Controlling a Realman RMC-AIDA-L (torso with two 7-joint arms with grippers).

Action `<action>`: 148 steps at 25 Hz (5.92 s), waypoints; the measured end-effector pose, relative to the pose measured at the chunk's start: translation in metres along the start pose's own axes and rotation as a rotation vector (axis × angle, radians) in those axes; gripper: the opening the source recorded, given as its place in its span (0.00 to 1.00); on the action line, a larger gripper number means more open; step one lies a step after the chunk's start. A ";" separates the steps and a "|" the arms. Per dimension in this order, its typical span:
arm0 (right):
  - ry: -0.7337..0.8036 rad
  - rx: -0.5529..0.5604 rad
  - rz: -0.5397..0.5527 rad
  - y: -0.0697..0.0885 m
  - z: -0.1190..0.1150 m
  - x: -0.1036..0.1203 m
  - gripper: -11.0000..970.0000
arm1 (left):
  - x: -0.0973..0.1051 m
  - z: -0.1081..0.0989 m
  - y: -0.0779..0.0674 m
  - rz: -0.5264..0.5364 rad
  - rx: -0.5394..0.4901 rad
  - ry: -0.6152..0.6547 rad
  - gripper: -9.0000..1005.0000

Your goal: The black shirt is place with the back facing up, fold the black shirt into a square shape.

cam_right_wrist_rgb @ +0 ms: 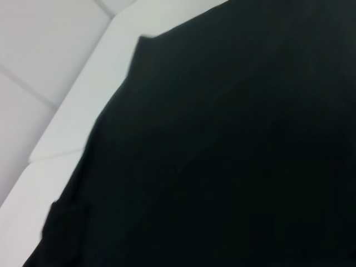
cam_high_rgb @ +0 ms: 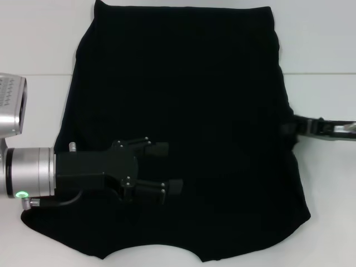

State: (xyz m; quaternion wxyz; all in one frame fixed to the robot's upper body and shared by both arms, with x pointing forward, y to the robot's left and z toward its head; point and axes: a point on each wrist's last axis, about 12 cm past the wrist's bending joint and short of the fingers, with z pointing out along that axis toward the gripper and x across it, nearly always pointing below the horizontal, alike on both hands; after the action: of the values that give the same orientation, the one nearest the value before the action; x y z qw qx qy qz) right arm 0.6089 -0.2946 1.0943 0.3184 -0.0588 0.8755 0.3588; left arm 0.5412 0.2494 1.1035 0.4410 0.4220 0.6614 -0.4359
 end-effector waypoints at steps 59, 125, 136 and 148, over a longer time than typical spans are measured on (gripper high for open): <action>0.026 0.164 0.148 -0.011 0.020 0.002 0.70 | -0.002 0.002 0.004 0.000 -0.014 0.009 0.94; -0.175 -0.194 -0.132 0.049 0.051 0.002 0.89 | 0.039 -0.108 -0.008 -0.290 -0.420 -0.028 0.94; -0.180 -0.199 -0.124 0.050 0.052 0.001 0.89 | 0.069 -0.137 -0.013 -0.534 -0.570 0.150 0.95; -0.184 -0.196 -0.110 0.048 0.051 0.002 0.89 | 0.075 -0.131 -0.009 -0.540 -0.585 0.223 0.89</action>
State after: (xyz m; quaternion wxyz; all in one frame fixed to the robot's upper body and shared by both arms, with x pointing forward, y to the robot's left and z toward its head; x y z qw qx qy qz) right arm 0.6173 -0.2252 1.0942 0.4095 -0.1045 0.7987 0.4284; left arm 0.4859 0.3840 1.0645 0.3378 0.1348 0.8880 -0.2815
